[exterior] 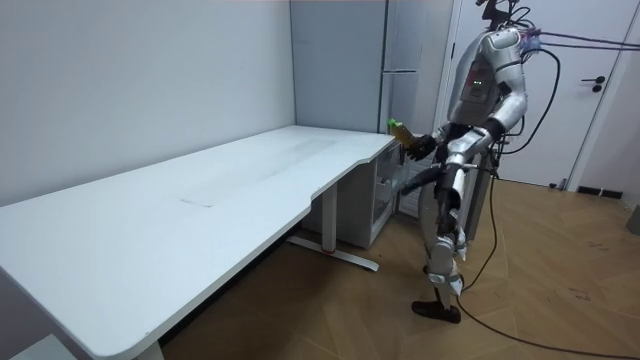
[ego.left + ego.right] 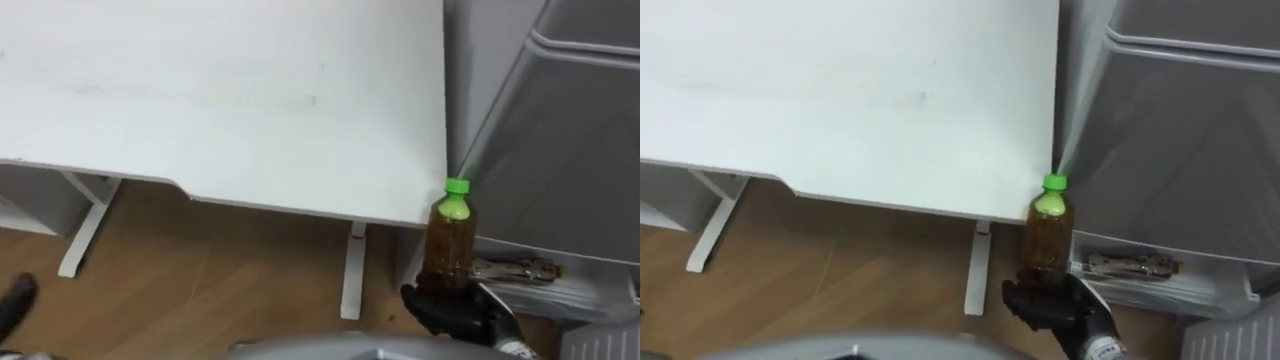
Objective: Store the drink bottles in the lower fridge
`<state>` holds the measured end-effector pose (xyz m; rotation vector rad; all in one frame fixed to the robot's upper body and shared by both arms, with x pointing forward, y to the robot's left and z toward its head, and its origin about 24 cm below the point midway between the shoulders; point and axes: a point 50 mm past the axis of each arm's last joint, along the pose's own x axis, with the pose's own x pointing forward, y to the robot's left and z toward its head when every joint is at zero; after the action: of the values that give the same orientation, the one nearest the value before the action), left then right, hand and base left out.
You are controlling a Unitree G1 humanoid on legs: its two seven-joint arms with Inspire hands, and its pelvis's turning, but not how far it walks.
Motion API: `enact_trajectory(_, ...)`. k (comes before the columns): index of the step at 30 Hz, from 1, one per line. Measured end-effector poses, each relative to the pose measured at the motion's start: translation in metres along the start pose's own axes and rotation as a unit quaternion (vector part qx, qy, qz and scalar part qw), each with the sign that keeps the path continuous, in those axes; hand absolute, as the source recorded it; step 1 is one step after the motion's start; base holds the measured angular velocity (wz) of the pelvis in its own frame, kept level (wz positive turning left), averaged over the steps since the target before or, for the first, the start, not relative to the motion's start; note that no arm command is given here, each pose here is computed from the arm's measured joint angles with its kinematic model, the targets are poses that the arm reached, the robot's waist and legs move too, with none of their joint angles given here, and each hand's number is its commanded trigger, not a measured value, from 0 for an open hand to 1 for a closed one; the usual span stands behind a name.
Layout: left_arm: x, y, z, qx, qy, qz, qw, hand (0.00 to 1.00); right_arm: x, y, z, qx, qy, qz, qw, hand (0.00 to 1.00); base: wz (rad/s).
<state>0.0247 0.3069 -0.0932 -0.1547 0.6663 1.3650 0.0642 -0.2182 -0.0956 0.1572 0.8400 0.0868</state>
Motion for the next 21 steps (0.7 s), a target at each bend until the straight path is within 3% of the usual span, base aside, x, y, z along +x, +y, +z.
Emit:
enact_trajectory(3,-0.002,0.011,-0.038,0.091,0.049,-0.014,0.995,0.0,0.006,-0.007,0.015,-0.089,-0.014,-0.048,0.995,1.0,-0.28)
enact_trajectory(6,-0.004,0.022,-0.057,0.162,0.066,-0.04,0.984,0.0,0.01,-0.009,0.028,-0.156,-0.039,-0.088,0.983,1.0,-0.03)
enact_trajectory(10,-0.01,0.027,-0.073,0.202,0.09,-0.068,0.973,0.0,0.011,-0.012,0.039,-0.236,-0.073,-0.139,0.959,1.0,-0.08)
enact_trajectory(15,-0.014,0.011,-0.076,0.207,0.094,-0.119,0.967,0.0,0.011,-0.013,0.049,-0.306,-0.117,-0.202,0.923,1.0,-0.03)
enact_trajectory(21,-0.015,-0.016,-0.07,0.201,0.082,-0.196,0.956,0.0,0.012,-0.017,0.046,-0.308,-0.14,-0.245,0.909,1.0,-0.01)
